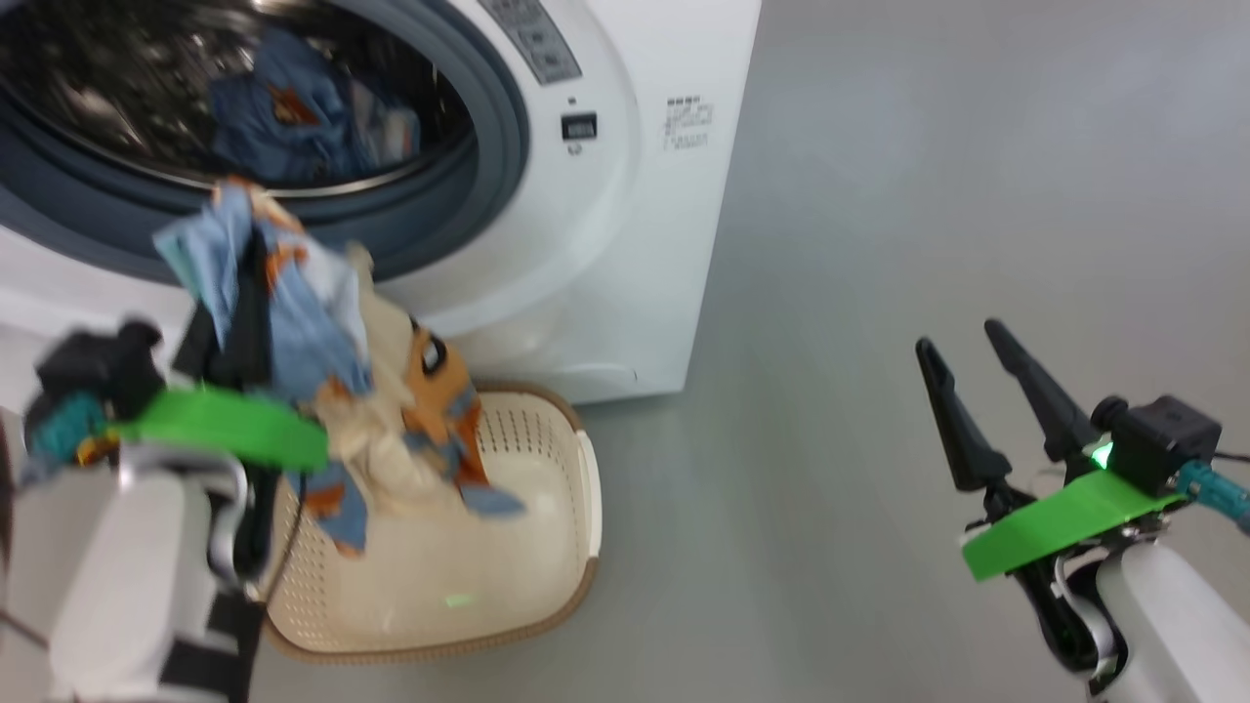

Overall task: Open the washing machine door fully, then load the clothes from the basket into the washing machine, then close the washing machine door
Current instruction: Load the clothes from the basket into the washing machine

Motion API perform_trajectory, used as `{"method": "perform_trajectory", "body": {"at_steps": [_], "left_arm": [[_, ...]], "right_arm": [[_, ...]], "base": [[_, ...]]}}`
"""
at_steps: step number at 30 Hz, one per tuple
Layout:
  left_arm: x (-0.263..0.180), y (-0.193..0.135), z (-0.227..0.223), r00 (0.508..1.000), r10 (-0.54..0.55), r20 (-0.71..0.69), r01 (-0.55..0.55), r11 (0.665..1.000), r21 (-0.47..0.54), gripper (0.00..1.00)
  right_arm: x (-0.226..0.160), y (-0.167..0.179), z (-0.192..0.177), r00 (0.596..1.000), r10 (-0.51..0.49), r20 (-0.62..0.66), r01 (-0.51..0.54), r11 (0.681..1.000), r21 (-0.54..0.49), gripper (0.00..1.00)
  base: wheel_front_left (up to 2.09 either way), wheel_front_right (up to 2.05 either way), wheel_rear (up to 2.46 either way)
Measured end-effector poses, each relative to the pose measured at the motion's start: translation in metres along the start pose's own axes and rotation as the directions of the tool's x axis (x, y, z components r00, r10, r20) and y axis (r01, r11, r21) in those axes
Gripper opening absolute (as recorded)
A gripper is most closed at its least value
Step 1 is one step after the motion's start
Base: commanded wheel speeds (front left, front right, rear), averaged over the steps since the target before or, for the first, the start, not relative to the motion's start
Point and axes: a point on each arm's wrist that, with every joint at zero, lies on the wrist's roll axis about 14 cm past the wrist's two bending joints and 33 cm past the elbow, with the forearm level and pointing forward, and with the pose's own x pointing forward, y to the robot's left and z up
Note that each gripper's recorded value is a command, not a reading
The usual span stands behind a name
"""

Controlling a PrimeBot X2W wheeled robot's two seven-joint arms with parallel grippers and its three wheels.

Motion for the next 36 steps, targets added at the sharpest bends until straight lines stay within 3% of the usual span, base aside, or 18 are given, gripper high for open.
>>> {"method": "perform_trajectory", "body": {"at_steps": [8,17,36], "left_arm": [[0.06,0.021,-0.024,0.997,0.026,-0.075,-0.023,0.999,0.034,0.0],[0.115,0.052,-0.058,0.99,0.06,-0.129,-0.052,0.996,0.067,0.0],[0.206,0.09,-0.125,0.984,0.096,-0.152,-0.095,0.995,0.012,0.0]], "right_arm": [[0.026,-0.012,-0.004,1.0,-0.01,0.009,0.01,1.0,-0.001,1.0],[0.035,-0.032,-0.04,0.996,-0.077,-0.05,0.078,0.996,0.034,1.0],[0.036,-0.077,-0.104,0.963,-0.204,-0.174,0.209,0.978,0.007,1.0]], "base": [[0.0,0.0,0.0],[0.0,0.0,0.0],[0.0,0.0,0.0]]}}
